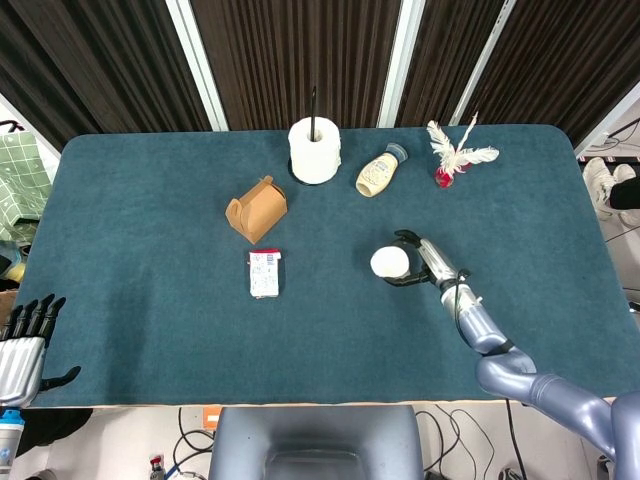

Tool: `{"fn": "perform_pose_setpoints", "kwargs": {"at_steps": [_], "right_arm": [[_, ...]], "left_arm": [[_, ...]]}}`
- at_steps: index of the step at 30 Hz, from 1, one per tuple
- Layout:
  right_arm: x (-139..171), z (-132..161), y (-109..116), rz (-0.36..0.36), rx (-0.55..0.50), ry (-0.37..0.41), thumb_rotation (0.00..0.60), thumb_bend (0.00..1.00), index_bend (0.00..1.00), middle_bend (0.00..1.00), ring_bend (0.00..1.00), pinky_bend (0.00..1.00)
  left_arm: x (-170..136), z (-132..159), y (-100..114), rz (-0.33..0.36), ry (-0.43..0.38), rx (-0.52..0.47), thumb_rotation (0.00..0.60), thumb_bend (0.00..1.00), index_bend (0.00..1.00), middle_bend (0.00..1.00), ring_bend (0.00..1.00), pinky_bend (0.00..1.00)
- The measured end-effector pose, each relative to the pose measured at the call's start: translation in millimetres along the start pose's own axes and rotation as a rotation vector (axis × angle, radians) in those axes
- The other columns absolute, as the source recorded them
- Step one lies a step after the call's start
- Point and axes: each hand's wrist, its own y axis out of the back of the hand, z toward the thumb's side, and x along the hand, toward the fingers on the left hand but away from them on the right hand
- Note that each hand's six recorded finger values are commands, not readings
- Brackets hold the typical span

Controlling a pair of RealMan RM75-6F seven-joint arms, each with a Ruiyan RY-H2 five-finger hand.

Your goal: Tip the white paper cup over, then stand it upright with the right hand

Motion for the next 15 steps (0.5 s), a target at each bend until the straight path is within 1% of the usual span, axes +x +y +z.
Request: {"fn": "perform_pose_setpoints", "kwargs": {"at_steps": [2, 4, 6, 10, 15], "right_arm": [[2, -2, 2, 0.000, 0.004, 0.000, 0.600, 0.19, 0.38, 0.13, 0.08, 0.14], [4, -5, 4, -0.001, 0.010, -0.003, 0.600, 0.18, 0.36, 0.13, 0.08, 0.14], [6, -6, 6, -0.005, 0.016, -0.004, 0.600, 0.18, 0.32, 0.13, 0.08, 0.14], [10, -11, 10, -0.006, 0.030, -0.013, 0.596, 0.18, 0.26, 0.13, 0.08, 0.14], [16, -19, 15, -0.015, 0.061, -0.025, 0.563, 0.17, 0.16, 0.13, 0.08, 0.14]], "left_arm": [[0, 0, 0, 0.000, -0.001, 0.001, 0.599, 0.03, 0.00, 0.00, 0.00, 0.00], [0, 0, 0, 0.000, -0.002, 0.001, 0.599, 0.03, 0.00, 0.00, 0.00, 0.00], [0, 1, 0, 0.000, -0.002, 0.000, 0.599, 0.03, 0.00, 0.00, 0.00, 0.00], [0, 0, 0, 0.000, -0.003, 0.000, 0.599, 0.03, 0.00, 0.00, 0.00, 0.00], [0, 1, 0, 0.000, -0.005, -0.001, 0.599, 0.03, 0.00, 0.00, 0.00, 0.00]]}}
